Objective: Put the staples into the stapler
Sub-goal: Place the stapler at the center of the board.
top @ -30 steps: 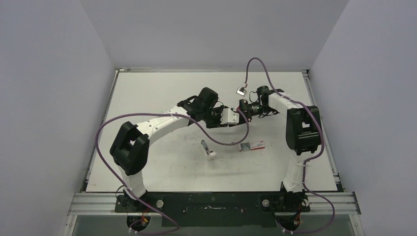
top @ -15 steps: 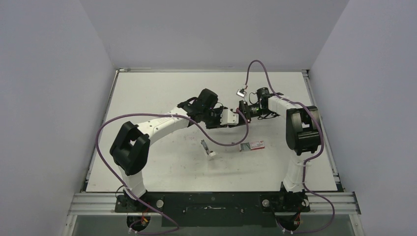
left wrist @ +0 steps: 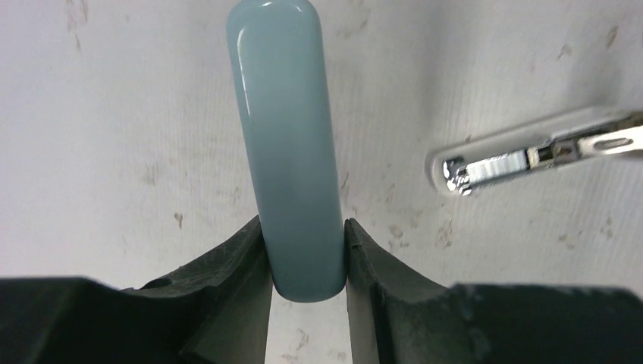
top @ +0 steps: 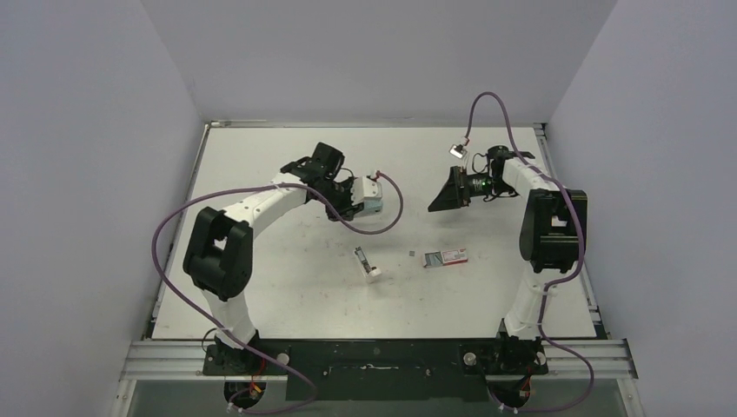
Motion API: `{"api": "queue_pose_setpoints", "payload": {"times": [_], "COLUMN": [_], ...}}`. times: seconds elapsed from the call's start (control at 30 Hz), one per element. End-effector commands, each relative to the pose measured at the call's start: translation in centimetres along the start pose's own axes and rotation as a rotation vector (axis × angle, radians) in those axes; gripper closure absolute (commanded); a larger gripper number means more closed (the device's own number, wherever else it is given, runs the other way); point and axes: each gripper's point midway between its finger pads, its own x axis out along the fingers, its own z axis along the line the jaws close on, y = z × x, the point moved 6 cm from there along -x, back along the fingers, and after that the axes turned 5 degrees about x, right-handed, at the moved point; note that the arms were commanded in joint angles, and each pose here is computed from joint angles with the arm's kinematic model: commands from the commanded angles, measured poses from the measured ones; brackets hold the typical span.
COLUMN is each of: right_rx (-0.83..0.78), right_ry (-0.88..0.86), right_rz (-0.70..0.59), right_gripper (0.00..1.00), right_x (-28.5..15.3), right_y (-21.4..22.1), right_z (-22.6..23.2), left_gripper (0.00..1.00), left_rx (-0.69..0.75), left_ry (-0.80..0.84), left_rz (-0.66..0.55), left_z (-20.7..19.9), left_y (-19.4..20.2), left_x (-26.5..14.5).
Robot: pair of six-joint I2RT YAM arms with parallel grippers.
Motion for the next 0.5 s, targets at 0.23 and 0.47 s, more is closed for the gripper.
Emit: {"api": "queue_pose_setpoints", "payload": {"times": [0.23,0.47], "right_rx": [-0.208,-0.419], "right_ry": [0.176,0.374], "right_rz": [-0.078,-0.088], "right_gripper": [0.00,0.00], "right_x": [-1.3,-0.4], "right_y": [-1.6,-1.8], "right_z": [4.1,7.8], "left_gripper": [1.00,0.91], "left_rx": [-0.065,-0.068], "left_ry": [0.114,0.154], "left_rz": [0.098,0.145], "left_z": [1.6,2.0], "left_y": [7.1,9.5], "left_x": [-1.2,-0.4]}}
